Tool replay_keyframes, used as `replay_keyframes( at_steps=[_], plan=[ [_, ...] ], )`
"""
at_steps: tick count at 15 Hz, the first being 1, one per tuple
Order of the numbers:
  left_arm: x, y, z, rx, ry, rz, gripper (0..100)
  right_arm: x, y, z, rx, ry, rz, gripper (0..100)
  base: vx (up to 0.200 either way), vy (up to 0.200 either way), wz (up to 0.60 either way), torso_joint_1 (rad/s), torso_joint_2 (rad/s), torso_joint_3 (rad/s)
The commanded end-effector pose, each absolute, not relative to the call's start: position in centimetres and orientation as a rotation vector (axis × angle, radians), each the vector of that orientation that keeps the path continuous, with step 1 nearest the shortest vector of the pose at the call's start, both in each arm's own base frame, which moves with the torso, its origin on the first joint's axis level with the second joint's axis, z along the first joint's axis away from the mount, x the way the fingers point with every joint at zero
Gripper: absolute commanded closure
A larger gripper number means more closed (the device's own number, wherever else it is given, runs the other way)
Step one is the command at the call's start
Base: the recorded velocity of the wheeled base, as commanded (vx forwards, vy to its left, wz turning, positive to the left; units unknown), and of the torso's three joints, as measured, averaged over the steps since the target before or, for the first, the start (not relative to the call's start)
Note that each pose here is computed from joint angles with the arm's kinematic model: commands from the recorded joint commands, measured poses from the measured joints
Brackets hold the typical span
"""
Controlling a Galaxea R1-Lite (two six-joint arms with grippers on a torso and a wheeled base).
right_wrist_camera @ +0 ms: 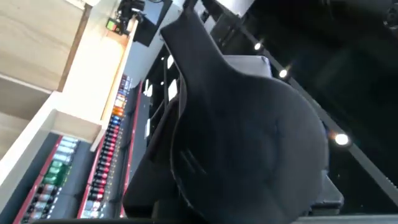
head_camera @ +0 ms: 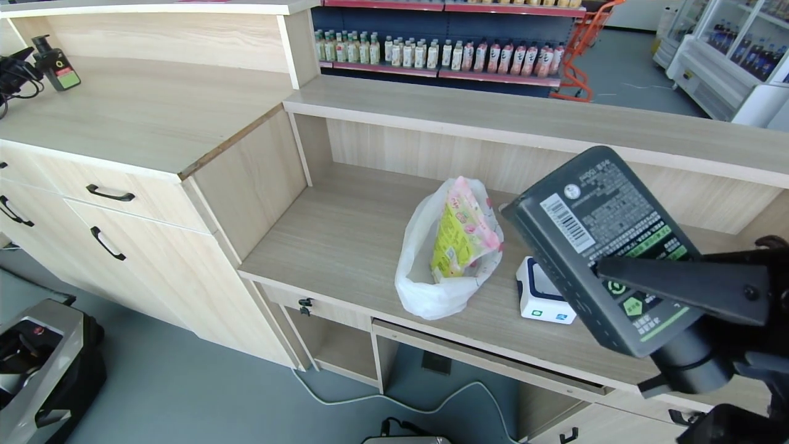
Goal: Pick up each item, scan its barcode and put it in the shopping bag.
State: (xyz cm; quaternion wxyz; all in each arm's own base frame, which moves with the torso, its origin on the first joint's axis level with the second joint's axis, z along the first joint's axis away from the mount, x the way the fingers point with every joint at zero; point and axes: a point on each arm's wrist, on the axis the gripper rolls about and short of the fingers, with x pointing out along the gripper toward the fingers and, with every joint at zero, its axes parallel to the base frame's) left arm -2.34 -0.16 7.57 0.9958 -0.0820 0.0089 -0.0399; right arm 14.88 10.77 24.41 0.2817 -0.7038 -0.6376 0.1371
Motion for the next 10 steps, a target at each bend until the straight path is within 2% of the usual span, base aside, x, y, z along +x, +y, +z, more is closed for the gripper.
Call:
replay_keyframes(
  at_steps=[1, 5, 10],
  plan=[
    [-2.3, -0.2, 7.6, -0.164, 0.017, -0.080, 0, 14.0, 10.9, 24.6, -1.858, -1.783, 0.363, 100, 0.000, 0.000, 0.00, 0.000, 0.00, 0.000],
    [-2.3, -0.2, 7.6, -0.164, 0.017, -0.080, 0, 12.9, 10.3, 25.0, -1.820, -1.851, 0.389, 100, 0.000, 0.000, 0.00, 0.000, 0.00, 0.000],
    [-2.3, -0.2, 7.6, -0.164, 0.017, -0.080, 0, 11.5, 9.2, 24.2, -1.838, -1.845, 0.505, 100, 0.000, 0.000, 0.00, 0.000, 0.00, 0.000]
  ],
)
